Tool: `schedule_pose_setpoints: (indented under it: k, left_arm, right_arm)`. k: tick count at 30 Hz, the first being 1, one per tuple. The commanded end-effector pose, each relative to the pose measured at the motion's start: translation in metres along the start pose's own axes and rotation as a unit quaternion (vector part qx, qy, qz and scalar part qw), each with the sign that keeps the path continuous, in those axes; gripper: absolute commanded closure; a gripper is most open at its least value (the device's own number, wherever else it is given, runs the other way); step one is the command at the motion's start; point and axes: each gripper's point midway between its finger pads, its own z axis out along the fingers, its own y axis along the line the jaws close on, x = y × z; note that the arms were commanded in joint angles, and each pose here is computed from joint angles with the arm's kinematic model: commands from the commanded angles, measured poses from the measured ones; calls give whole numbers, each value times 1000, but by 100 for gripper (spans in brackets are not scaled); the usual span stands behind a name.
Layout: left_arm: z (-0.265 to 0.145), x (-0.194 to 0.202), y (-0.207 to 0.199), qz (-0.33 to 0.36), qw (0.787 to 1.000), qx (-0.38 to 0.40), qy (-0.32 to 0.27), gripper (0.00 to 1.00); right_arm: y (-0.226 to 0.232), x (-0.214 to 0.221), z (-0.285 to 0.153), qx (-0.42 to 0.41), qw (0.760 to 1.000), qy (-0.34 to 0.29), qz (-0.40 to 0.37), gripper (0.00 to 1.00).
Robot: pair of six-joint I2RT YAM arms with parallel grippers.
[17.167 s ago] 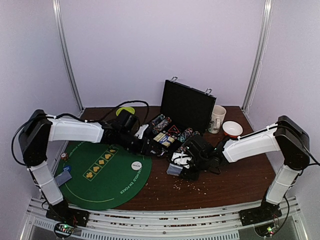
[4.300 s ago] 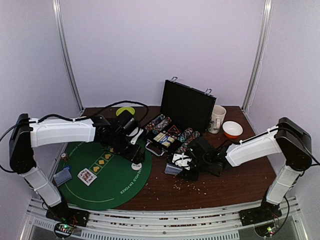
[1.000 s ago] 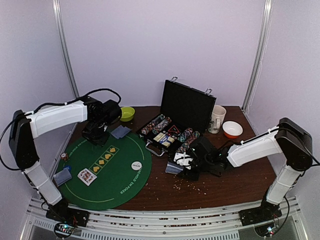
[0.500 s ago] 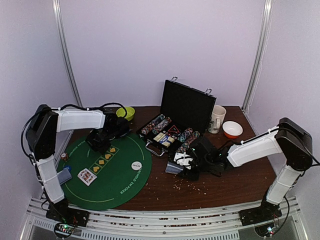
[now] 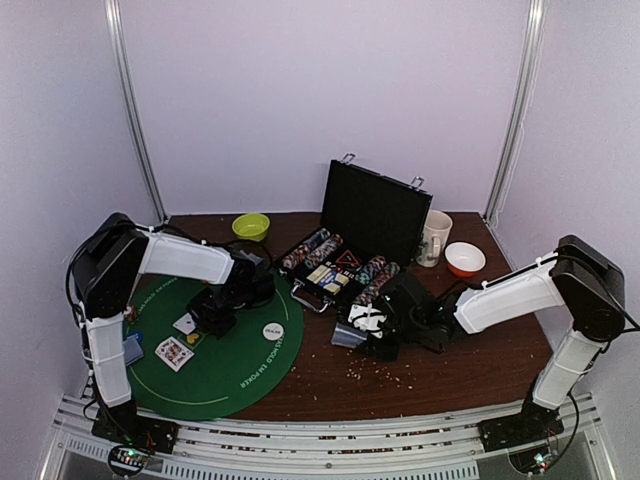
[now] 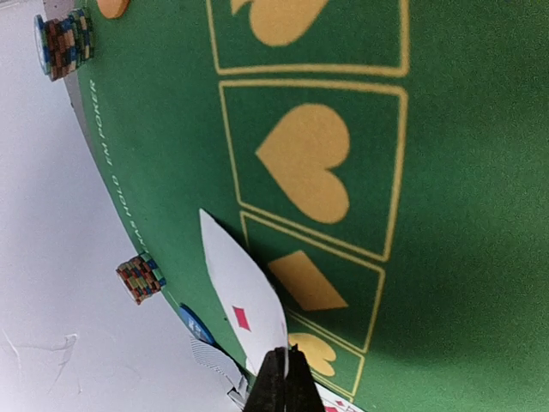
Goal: Distribute texas hold em gaming equipment
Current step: Flop the poker card into the community card area.
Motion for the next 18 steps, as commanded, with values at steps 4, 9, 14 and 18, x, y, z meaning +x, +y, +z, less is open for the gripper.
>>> schedule_pose_setpoints:
  k: [4,9,14,18]
  left_arm:
    - [0,11,-21,2,999,49,8,100]
    - [-3,16,-34,1,997,75,18,100]
    - [-3,20,-36,6,997,78,24,100]
    - [-6,23,-42,6,995,91,28,100]
  right_arm:
    - [-6,-10,-6,5,1000,-15,4,47]
    - [-7,-10,-6,6,1000,-15,5,47]
    - [-7,-10,-6,6,1000,-14,4,47]
    - [-6,-10,-6,6,1000,-14,3,47]
